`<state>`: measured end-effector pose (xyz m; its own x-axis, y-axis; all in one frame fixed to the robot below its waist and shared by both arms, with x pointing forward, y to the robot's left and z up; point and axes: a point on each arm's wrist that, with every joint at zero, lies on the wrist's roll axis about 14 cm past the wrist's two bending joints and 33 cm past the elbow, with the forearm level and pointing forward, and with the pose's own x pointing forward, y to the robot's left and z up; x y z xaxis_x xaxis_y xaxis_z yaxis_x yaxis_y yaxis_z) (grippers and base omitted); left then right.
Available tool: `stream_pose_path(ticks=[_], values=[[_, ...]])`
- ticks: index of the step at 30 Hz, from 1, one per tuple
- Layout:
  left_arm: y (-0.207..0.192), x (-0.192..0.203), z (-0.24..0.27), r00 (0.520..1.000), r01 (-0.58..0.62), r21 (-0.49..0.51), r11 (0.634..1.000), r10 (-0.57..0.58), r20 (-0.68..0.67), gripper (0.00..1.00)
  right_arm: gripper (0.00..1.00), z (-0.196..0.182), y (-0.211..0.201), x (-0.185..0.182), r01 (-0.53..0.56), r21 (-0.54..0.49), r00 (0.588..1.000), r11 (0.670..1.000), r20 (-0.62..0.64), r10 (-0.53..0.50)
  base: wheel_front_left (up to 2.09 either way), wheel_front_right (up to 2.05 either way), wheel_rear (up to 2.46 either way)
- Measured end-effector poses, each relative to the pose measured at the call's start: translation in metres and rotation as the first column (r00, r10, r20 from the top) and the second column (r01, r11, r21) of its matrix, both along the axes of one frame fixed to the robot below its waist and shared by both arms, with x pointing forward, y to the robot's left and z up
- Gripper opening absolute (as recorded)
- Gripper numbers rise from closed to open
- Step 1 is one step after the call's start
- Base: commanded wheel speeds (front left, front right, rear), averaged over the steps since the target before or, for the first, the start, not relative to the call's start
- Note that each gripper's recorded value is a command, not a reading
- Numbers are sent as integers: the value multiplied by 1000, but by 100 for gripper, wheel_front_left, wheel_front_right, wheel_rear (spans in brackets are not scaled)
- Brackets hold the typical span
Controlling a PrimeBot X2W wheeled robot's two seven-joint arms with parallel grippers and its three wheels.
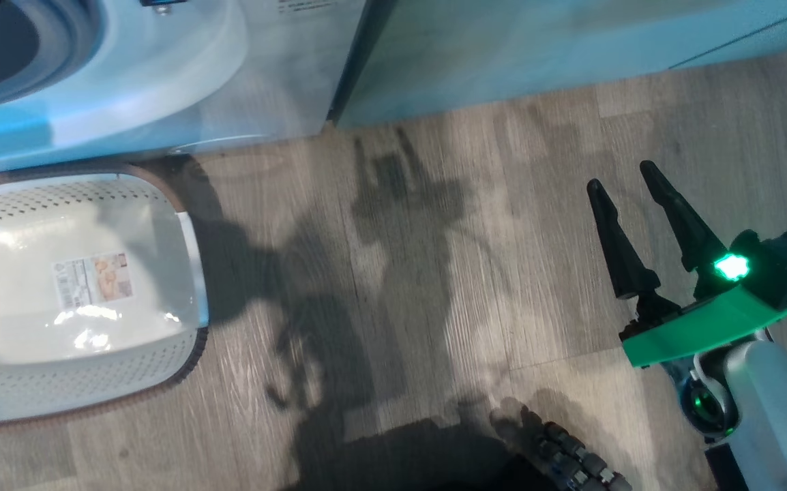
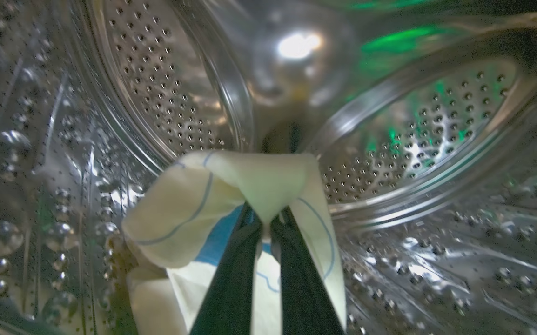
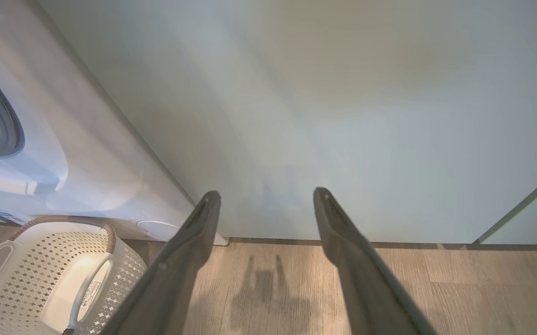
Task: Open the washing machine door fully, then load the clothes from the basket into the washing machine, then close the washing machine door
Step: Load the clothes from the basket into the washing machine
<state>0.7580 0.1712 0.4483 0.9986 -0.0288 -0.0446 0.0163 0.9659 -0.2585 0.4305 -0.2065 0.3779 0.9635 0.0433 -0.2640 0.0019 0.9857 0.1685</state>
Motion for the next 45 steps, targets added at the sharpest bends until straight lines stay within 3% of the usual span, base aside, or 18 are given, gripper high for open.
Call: stream_pose_path(ticks=[7, 9, 11, 12, 20, 31, 36, 45], values=[[6, 6, 4, 997, -40, 8, 999, 40, 61, 0, 100, -3, -2, -1, 7, -3, 1000, 1000, -10, -7, 0, 0, 0], [6, 4, -1, 998, -41, 12, 999, 41, 48, 39, 100, -2, -1, -1, 7, -1, 1000, 1000, -6, -7, 0, 0, 0], [6, 3, -3, 998, -39, 12, 999, 38, 39, 88, 100, -1, -1, 0, 6, 0, 1000, 1000, -5, -6, 0, 0, 0], [7, 2, -5, 999, -38, 10, 999, 38, 29, 100, 100, -1, -1, 0, 6, 0, 1000, 1000, -3, -6, 0, 0, 0], [-9, -19, -22, 994, 28, 0, 1000, -28, -106, 100, 100, 18, -1, 0, 8, 4, 999, 1000, 44, -8, 0, 0, 0], [-48, -76, -23, 942, 195, 11, 981, -184, -282, 100, 100, 46, 0, -18, 22, 25, 994, 999, 106, -24, 0, 0, 0], [-51, -109, -14, 924, 274, 71, 959, -242, -295, 100, 100, 58, 2, -31, 17, 34, 991, 999, 131, -22, 0, 0, 0], [-26, -164, 13, 955, 259, 107, 960, -238, -180, 100, 100, 79, 1, -53, 17, 41, 983, 999, 182, -24, 0, 0, 0]])
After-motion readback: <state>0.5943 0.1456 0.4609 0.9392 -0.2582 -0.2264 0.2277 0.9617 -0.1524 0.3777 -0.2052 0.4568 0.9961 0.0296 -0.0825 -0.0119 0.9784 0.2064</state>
